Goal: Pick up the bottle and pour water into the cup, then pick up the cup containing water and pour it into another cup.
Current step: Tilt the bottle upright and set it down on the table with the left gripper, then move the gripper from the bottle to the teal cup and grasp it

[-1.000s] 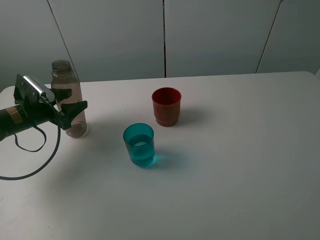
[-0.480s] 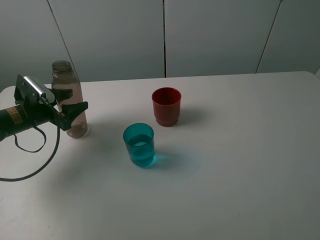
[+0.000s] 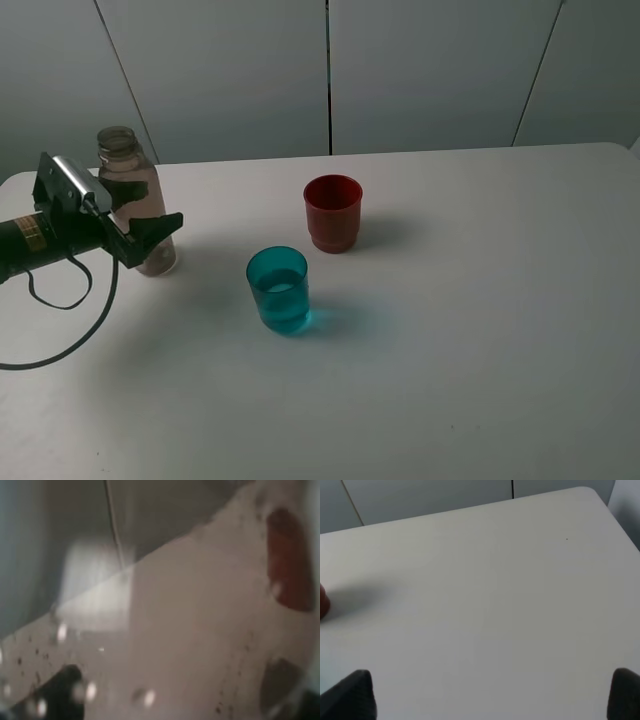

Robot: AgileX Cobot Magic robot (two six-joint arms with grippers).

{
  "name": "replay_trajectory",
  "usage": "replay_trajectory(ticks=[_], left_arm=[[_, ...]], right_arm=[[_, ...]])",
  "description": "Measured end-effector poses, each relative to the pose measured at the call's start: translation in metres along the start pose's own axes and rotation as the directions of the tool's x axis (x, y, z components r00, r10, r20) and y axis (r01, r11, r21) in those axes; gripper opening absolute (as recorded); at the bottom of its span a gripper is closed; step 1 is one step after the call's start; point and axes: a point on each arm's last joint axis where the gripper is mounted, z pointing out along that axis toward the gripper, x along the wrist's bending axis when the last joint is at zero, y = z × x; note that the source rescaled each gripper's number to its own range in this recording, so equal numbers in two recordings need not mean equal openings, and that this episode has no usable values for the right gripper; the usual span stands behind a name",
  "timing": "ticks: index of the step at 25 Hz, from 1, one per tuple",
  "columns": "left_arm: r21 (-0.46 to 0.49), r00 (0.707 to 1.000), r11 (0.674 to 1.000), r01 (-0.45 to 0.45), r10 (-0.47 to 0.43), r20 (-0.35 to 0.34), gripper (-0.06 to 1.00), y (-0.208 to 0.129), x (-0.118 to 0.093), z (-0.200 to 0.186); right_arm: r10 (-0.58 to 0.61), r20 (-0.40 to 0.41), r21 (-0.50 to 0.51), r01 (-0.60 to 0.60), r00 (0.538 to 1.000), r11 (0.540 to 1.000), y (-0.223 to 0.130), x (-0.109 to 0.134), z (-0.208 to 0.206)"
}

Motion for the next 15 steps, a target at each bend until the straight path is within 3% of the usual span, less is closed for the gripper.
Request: replay_trajectory(ticks=[15], left_arm=[[-0.048,1.0,0.999,0.007,-0.008,-0.024,0.94,0.024,0.005,-0.005]], right_arm=[[0.0,0.0,0.0,0.0,1.0,1.0,0.0,0.0,0.0]])
